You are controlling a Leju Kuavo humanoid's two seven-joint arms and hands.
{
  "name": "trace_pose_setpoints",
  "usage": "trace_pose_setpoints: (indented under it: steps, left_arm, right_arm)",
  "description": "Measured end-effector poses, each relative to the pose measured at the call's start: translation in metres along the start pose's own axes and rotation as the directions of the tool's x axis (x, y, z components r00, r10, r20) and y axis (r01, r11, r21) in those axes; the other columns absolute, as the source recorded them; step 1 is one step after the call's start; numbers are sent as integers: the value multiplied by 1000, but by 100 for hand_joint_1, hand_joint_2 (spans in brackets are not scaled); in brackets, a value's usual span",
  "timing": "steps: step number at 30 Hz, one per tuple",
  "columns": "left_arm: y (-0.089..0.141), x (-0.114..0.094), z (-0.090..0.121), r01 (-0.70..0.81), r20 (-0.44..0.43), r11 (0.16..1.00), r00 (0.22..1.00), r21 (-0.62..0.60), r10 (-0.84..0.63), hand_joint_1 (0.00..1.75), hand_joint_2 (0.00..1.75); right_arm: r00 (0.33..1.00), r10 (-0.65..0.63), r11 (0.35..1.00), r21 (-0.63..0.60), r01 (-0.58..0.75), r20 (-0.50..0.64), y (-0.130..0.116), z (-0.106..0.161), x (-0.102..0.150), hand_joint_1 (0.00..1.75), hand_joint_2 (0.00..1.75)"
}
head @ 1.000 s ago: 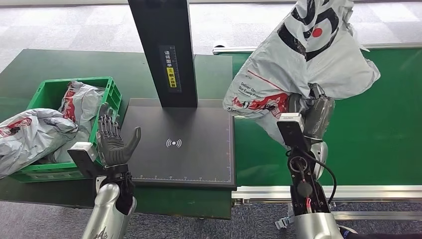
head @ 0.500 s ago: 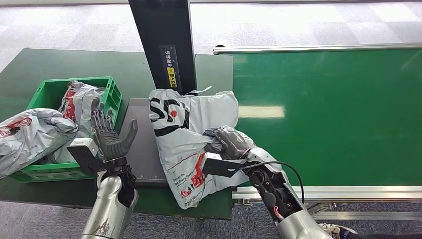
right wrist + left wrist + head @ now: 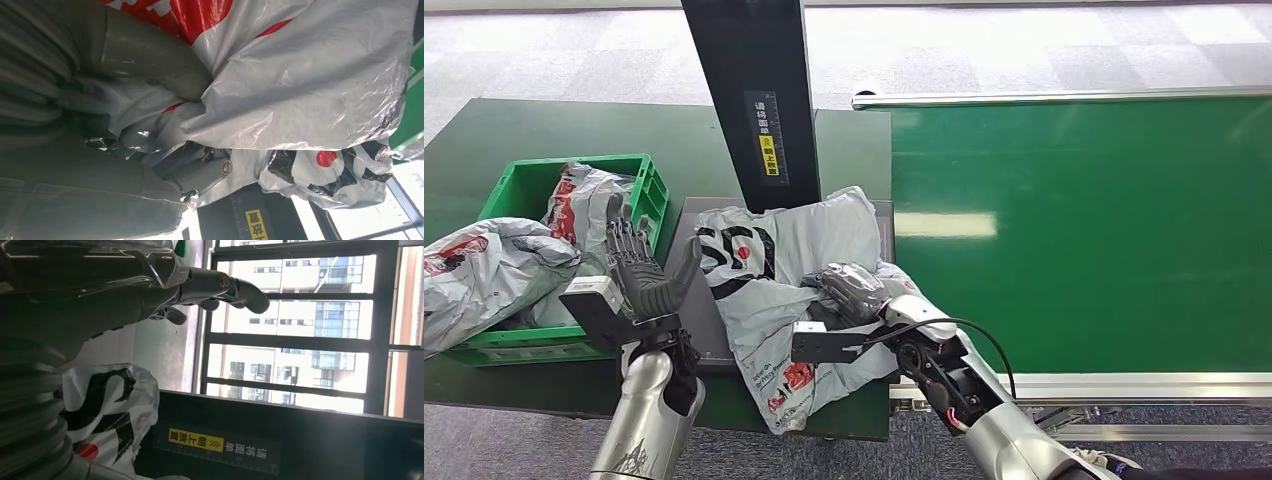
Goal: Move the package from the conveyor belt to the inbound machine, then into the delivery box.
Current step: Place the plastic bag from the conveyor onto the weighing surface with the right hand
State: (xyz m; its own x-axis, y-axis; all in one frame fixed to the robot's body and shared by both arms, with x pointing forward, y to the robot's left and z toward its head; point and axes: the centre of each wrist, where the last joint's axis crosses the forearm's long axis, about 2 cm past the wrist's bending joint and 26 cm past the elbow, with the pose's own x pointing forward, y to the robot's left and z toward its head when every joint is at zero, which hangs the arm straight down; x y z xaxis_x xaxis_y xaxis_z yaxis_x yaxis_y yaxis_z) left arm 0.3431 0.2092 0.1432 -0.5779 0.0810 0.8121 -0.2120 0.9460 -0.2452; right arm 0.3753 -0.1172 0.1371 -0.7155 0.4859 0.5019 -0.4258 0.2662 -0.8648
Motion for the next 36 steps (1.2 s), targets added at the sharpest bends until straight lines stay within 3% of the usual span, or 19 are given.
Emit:
trace_pose_setpoints:
  steps: [1,4,8,16,25,29,36]
  left_arm:
    - [-1,0,0,-2,1,1000,1000,-2,2,0,175]
    - [-1,1,-1,-4,2,1000,1000,-1,4,0,175]
    - [-2,2,-1,-6,0,1000,1000,-2,6,0,175]
    - [-7,3,0,-20,-7,999,1000,-27,20,0,175]
    - [-7,4,2,-24,-8,999,1000,-39,24,0,175]
    - [-5,3,5,-23,-12,999,1000,-44,23,0,175]
    - [0,1,12,-17,-18,996,1000,-92,15,0,175]
  right_arm:
    - [1000,9,1000,9,-9,-11,-3,-4,1,0,175]
    - [999,24,1000,18,-24,-43,-11,-12,1,0,175]
    - [999,-34,999,-2,34,-37,-18,-16,-2,0,0]
    - [961,-262,962,-55,268,88,-9,-8,-12,0,0]
    - [835,-492,826,-169,537,247,3,3,-9,0,0]
    - [783,-540,760,-219,611,309,-4,8,-8,0,0]
    - [747,-545,674,-330,660,381,-19,20,-11,0,0]
